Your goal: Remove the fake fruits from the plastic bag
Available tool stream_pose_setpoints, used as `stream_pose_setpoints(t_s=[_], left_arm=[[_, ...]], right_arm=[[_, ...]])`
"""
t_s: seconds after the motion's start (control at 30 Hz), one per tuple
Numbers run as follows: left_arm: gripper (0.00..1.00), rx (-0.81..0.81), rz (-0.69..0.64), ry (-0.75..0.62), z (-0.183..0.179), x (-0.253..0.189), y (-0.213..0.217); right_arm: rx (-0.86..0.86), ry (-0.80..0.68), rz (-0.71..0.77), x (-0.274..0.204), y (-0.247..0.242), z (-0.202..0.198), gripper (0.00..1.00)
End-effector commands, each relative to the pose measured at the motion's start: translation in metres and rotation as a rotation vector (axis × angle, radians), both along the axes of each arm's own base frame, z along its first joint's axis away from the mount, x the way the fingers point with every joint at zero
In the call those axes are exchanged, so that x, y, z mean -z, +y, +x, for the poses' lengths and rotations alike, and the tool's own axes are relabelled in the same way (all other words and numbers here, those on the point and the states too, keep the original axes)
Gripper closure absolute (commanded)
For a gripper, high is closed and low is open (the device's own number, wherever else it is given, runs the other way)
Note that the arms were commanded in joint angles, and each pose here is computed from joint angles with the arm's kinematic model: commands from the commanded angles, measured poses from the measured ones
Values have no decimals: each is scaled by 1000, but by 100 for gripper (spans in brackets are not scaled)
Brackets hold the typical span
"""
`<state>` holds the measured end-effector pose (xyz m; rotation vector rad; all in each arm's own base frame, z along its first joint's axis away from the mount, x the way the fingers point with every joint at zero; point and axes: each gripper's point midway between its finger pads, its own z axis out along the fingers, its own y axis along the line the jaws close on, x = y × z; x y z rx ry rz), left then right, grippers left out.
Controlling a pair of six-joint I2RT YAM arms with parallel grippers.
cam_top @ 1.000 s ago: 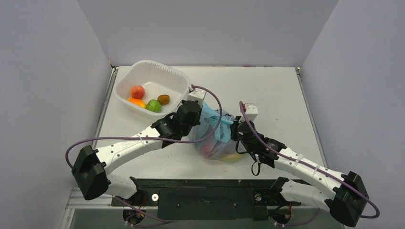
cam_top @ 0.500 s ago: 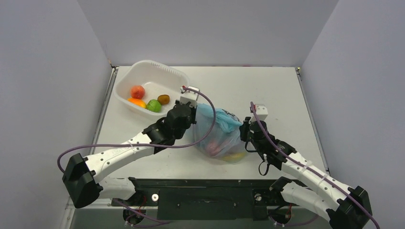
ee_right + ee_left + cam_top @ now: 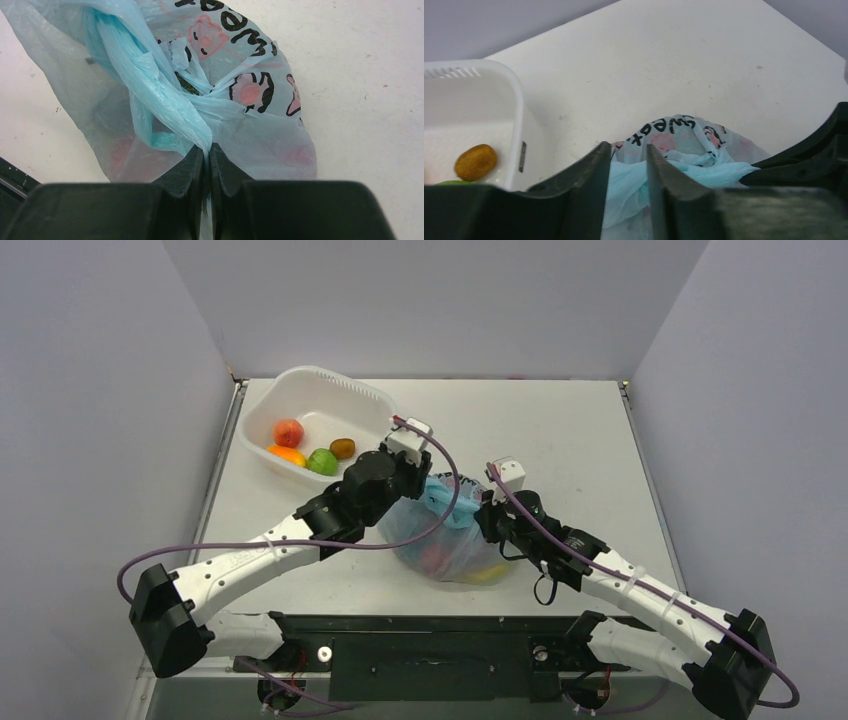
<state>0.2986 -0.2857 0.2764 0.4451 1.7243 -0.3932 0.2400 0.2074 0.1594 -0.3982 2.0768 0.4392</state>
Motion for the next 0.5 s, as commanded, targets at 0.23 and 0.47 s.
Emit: stream_pose_setpoints(t_s=[0.23, 0.47], left_arm=[[100, 279, 83, 102, -16, 17, -53], [70, 276, 107, 182, -14, 37, -61]], right_arm=[[-18, -70, 24, -26, 6, 5, 95], [14, -88, 7, -25, -5, 4, 95]])
